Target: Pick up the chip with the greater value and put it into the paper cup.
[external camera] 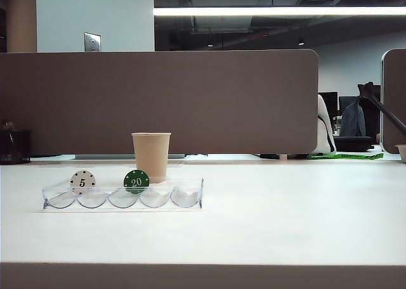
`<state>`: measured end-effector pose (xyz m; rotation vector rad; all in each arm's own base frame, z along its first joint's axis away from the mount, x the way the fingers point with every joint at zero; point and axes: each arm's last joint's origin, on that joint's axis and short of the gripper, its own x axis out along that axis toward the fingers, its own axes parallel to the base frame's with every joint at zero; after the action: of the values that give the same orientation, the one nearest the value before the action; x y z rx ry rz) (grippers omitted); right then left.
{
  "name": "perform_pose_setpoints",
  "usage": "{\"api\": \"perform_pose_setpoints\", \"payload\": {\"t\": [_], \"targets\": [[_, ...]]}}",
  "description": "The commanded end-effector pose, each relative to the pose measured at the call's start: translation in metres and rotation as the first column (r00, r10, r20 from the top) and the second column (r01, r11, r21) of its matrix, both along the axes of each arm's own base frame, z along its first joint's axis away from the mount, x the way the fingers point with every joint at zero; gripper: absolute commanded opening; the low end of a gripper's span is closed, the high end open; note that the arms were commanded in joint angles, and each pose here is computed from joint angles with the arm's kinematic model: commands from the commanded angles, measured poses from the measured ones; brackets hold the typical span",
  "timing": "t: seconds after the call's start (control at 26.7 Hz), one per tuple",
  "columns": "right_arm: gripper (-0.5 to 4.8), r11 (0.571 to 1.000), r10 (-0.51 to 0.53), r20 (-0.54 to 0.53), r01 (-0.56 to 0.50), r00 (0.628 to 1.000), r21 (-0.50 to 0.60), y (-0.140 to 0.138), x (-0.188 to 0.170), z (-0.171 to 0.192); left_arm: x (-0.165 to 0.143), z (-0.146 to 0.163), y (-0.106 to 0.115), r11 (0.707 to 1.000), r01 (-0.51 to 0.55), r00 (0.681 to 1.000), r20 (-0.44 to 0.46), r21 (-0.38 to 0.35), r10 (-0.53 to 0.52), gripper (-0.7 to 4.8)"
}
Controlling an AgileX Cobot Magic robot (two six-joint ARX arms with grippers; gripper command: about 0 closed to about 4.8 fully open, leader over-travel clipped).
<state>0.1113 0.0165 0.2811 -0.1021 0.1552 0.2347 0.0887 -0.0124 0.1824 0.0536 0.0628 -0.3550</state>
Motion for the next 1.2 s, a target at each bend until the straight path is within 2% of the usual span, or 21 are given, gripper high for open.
{"api": "perform_pose_setpoints", "payload": {"t": [0.04,0.15,0.22,0.3,0.64,1.12,1.2], "targets": [[-0.06,0.998,0.049,-0.047,-0.05,0.998,-0.026,0.008,0.019,0.02,-0.002,0.006,0.0,1.0,0.011,1.0,0.019,0.006,-0.012,-0.05],[-0.06,0.99,0.112,-0.1,-0.12,0.989,-0.075,0.02,0.041,0.034,-0.002,0.01,-0.001,1.0,0.025,0.999,0.022,0.012,-0.025,-0.05],[-0.06,0.971,0.197,-0.164,-0.216,0.966,-0.105,0.044,0.069,0.047,0.0,0.013,-0.001,0.998,0.054,0.998,0.008,0.036,-0.055,-0.05],[-0.06,0.957,0.246,-0.194,-0.27,0.95,-0.108,0.061,0.086,0.052,0.001,0.015,-0.002,0.997,0.069,0.998,-0.01,0.043,-0.069,-0.05],[-0.06,0.904,0.36,-0.269,-0.405,0.893,-0.134,0.122,0.143,0.062,0.013,0.032,-0.003,0.99,0.091,0.994,-0.071,0.104,-0.084,-0.05],[-0.06,0.839,0.495,-0.245,-0.532,0.834,-0.116,0.194,0.201,0.047,0.022,0.034,-0.004,0.987,0.132,0.986,-0.11,0.09,-0.122,-0.05],[-0.06,0.807,0.543,-0.277,-0.584,0.793,-0.088,0.209,0.219,0.034,0.022,0.034,-0.004,0.987,0.13,0.987,-0.109,0.09,-0.12,-0.05]]}}
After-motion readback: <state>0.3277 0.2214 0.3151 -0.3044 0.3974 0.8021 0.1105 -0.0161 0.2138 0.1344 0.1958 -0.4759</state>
